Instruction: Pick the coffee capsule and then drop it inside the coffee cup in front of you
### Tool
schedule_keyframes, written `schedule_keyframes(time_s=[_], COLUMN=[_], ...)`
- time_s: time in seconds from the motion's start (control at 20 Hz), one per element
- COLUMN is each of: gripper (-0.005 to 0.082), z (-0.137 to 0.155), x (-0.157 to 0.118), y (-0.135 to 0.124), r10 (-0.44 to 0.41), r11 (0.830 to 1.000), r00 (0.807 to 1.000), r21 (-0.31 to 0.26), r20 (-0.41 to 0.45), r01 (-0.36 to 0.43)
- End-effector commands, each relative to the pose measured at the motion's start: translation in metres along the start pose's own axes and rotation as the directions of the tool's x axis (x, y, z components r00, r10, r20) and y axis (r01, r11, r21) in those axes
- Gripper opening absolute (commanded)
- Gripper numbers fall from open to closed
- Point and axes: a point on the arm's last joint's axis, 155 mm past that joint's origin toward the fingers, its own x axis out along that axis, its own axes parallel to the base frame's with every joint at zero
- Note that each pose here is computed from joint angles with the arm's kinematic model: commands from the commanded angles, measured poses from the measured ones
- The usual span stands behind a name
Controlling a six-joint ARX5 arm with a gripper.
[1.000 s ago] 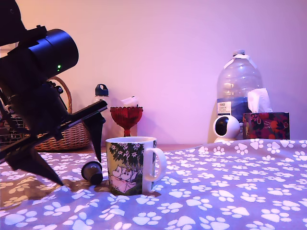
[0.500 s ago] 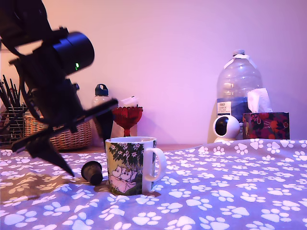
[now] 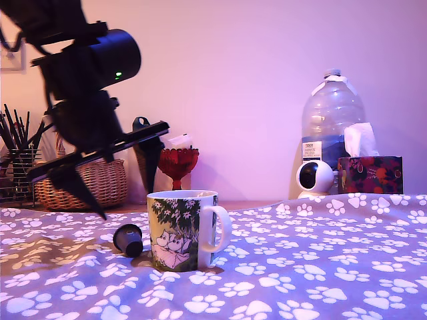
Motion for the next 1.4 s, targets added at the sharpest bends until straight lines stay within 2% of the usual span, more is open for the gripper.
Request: schedule_keyframes(time_s=[0.0, 0.2, 0.4, 0.65, 0.85, 1.2, 1.35], gripper=[0.0583, 0.0583, 0.0583, 0.0583, 0.0583, 0.0548, 0.0546], z=[-0.004, -0.007, -0.012, -0.02, -0.035, -0.032, -0.034], x=[0.015, 0.019, 0.017, 0.023, 0.034, 0.035, 0.035], y=[0.006, 0.009, 0.021, 0.019, 0.015, 0.02, 0.028], r10=[0.047, 0.113, 0.166, 0.172, 0.163, 0.182, 0.209], r11=[0.999, 0.993, 0.985, 0.984, 0.985, 0.982, 0.977], r00=[0.998, 0.992, 0.983, 0.981, 0.978, 0.976, 0.969], r21=[0.004, 0.046, 0.057, 0.062, 0.068, 0.07, 0.069], r20=[-0.029, -0.06, -0.081, -0.085, -0.128, -0.116, -0.131], r01=[-0.047, -0.11, -0.161, -0.167, -0.156, -0.175, -0.202])
